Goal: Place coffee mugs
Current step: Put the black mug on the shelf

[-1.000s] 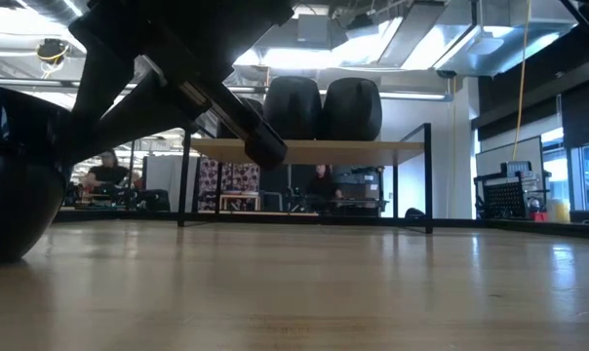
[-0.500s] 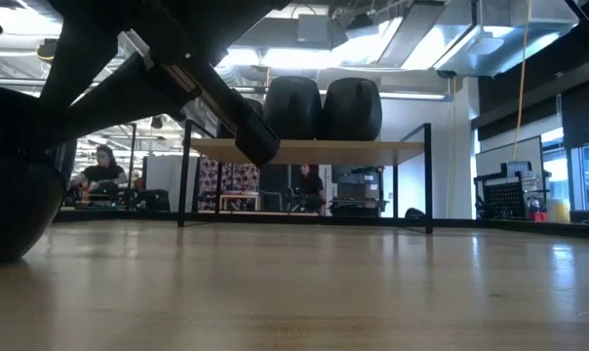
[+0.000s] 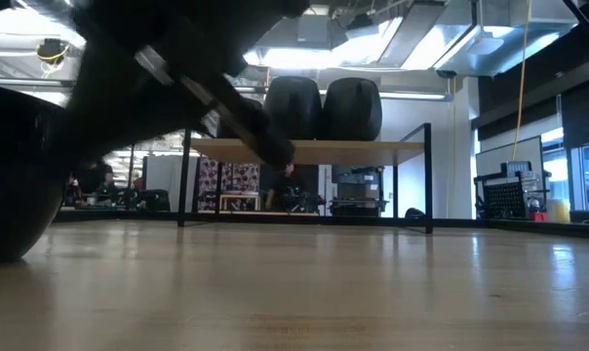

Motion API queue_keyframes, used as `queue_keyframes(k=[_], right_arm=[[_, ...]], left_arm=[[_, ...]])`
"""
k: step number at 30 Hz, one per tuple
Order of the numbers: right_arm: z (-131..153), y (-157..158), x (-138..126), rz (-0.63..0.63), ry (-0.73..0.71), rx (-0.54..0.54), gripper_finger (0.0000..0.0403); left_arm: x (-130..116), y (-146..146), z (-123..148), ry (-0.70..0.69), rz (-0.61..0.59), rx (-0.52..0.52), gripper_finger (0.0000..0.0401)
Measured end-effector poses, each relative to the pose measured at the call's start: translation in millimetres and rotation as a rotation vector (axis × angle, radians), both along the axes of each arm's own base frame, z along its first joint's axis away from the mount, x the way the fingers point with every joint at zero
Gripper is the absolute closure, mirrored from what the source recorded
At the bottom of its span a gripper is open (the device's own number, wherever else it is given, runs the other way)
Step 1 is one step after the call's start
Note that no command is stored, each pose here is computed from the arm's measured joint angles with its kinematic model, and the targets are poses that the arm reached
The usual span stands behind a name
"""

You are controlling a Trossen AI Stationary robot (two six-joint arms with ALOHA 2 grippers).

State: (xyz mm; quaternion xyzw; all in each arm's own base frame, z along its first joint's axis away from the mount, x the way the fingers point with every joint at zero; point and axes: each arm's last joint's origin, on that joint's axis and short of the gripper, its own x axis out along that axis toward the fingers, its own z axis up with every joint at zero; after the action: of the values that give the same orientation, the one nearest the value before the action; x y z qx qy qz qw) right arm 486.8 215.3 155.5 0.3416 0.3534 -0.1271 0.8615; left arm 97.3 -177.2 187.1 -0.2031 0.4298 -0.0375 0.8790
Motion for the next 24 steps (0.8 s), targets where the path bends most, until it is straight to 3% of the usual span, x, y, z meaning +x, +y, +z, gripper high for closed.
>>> queue_keyframes(k=[3, 8, 15, 24], right_arm=[[3, -10, 0, -0.067, 0.054, -0.01, 0.0402], [6, -26, 8, -0.165, 0.023, -0.015, 0.0402], [10, -24, 11, -0.167, -0.036, -0.03, 0.0402], [12, 9, 0, -0.082, -0.054, 0.027, 0.0402]], left_arm=[[-3, -13, 1, -0.075, -0.049, -0.024, 0.0283], [1, -16, -10, -0.135, 0.055, 0.042, 0.0283], [12, -14, -23, -0.08, 0.089, 0.094, 0.0283], [16, 7, -21, -0.055, 0.193, 0.187, 0.0283]])
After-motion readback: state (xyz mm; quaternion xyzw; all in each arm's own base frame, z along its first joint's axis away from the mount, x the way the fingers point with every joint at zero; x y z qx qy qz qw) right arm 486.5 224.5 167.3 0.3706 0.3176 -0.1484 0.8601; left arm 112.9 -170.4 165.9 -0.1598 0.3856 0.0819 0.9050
